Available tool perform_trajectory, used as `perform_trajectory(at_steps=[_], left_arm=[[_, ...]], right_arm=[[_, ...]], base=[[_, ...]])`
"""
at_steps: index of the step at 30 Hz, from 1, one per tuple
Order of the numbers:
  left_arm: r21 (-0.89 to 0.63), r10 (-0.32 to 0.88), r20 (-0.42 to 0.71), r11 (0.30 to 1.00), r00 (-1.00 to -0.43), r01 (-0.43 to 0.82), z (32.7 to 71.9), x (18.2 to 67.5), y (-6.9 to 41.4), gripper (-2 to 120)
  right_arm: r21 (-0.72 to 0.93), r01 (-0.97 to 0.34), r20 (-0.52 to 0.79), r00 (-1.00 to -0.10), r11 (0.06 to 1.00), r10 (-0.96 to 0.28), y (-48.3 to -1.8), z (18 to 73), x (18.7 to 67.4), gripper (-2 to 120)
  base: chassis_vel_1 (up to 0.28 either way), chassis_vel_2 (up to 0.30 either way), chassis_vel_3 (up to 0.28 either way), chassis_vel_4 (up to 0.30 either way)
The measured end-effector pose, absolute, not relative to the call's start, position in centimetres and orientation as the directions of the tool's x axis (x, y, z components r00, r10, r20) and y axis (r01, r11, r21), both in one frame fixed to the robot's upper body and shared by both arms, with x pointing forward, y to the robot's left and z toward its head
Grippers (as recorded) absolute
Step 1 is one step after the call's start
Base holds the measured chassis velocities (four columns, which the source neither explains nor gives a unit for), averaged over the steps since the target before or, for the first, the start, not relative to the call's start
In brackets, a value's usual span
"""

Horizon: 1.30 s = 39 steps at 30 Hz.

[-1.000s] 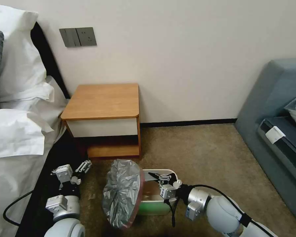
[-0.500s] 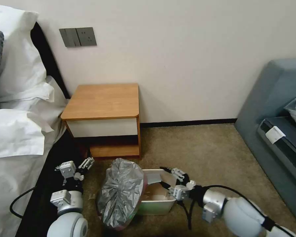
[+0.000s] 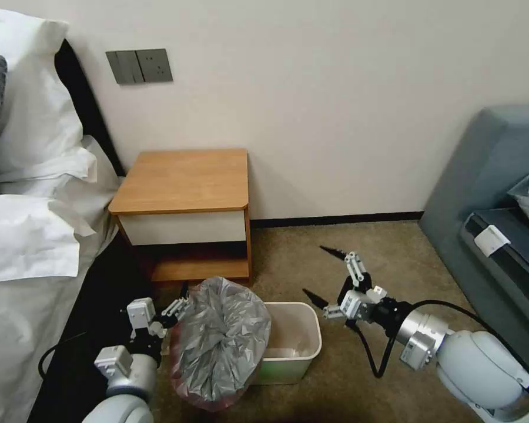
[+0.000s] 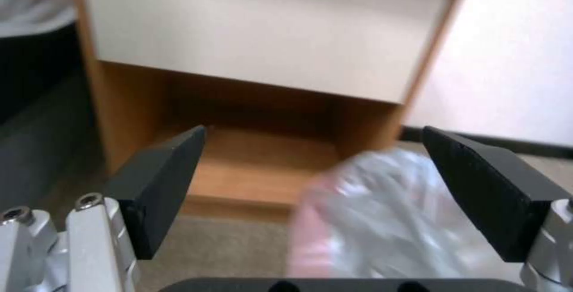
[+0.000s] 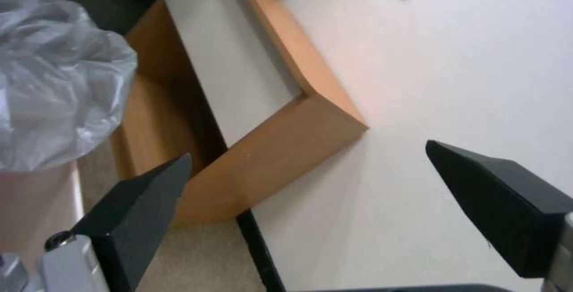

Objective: Pick up the garbage bag from the table and place it over the trash can.

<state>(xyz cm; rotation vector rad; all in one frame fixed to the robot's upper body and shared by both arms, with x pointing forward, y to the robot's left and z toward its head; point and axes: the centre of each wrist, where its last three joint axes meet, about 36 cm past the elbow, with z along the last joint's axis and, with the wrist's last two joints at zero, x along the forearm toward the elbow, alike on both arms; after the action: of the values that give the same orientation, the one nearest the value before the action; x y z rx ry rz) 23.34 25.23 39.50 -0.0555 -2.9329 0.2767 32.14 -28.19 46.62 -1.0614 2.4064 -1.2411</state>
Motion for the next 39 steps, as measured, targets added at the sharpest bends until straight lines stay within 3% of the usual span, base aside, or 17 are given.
perform_trajectory(at_steps=[6,16,39], left_arm=[[-0.171,0.125,0.227,0.981,-0.966,0.086,39.3,21.6,24.0,89],[-0.150,0.087,0.403,0.988,-0.911,0.028,38.6,20.9,22.1,91],[-0.270,0.143,0.438,0.963,-0.888,0.022,37.9,22.7,20.5,91]], right_arm=[[-0.759,-0.494,0.090,-0.724,0.424,-0.684,-28.0,45.4,32.0,100],[-0.752,-0.485,0.072,-0.733,0.446,-0.677,-28.0,45.1,32.1,100],[-0.744,-0.469,0.034,-0.738,0.476,-0.674,-27.2,45.5,31.7,100]], base=[[0.000,0.000,0.000,0.000],[0.000,0.000,0.000,0.000],[0.000,0.000,0.000,0.000]])
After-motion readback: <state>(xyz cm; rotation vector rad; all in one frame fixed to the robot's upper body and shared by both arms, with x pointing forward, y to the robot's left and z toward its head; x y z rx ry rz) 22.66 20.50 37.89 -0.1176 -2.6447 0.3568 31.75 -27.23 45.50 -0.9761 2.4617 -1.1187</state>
